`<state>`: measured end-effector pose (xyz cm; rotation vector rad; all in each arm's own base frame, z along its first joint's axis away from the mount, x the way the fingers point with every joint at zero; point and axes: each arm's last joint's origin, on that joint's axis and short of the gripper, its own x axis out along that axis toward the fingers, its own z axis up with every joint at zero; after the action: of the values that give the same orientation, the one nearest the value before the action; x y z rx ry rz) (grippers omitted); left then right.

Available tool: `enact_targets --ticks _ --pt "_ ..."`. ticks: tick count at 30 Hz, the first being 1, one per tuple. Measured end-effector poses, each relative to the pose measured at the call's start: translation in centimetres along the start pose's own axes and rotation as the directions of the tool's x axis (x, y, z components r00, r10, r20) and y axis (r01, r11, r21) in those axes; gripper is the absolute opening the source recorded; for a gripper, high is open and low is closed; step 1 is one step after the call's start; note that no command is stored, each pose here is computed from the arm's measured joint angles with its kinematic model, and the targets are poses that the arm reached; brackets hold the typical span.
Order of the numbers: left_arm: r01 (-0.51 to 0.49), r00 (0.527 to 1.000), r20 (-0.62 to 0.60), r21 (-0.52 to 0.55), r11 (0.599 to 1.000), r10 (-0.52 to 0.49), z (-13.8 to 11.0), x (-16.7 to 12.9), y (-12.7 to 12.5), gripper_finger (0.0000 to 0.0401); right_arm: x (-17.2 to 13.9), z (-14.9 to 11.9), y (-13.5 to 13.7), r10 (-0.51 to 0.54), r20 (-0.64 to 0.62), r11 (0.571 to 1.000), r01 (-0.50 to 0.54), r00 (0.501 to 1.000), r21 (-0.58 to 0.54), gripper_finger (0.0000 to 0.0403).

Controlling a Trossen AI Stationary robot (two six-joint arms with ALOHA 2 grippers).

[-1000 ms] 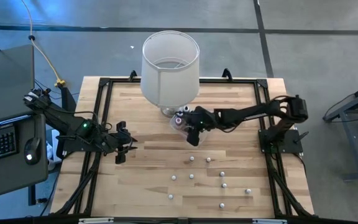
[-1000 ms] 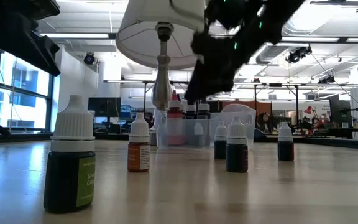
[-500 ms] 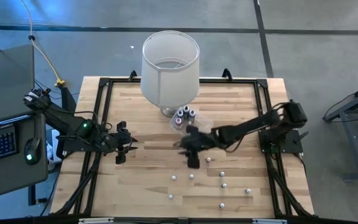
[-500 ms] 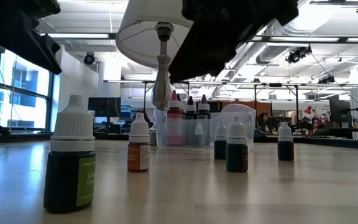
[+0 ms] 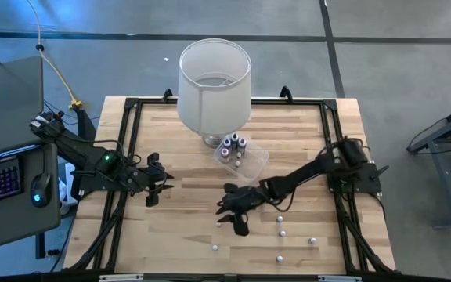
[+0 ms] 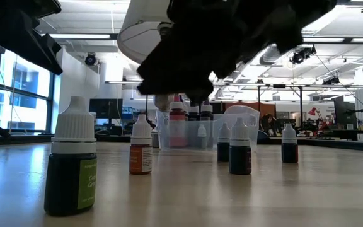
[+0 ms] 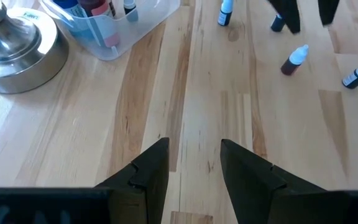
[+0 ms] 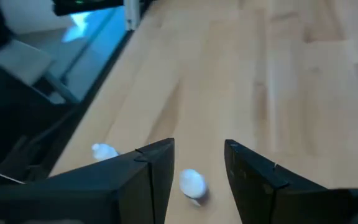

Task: Pick & Place food coloring
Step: Put the small orange food coloring bottle into the transparent bin

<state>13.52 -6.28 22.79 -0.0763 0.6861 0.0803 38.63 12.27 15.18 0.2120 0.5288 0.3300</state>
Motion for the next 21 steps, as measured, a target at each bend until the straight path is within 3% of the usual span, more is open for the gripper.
enact_targets --ticks 6,21 --pt "0.000 1.000 0.002 0.000 1.000 0.000 0.0 0.0 0.0 0.0142 1.4 -1.3 0.1 0.072 0.002 0.997 -0.072 0.997 0.019 0.0134" --pt "0.008 1.000 0.020 -0.009 1.000 -0.008 0.2 0.0 -0.1 0.0142 2.9 -3.9 -0.4 0.022 -0.069 0.999 -0.024 0.997 -0.026 0.0133"
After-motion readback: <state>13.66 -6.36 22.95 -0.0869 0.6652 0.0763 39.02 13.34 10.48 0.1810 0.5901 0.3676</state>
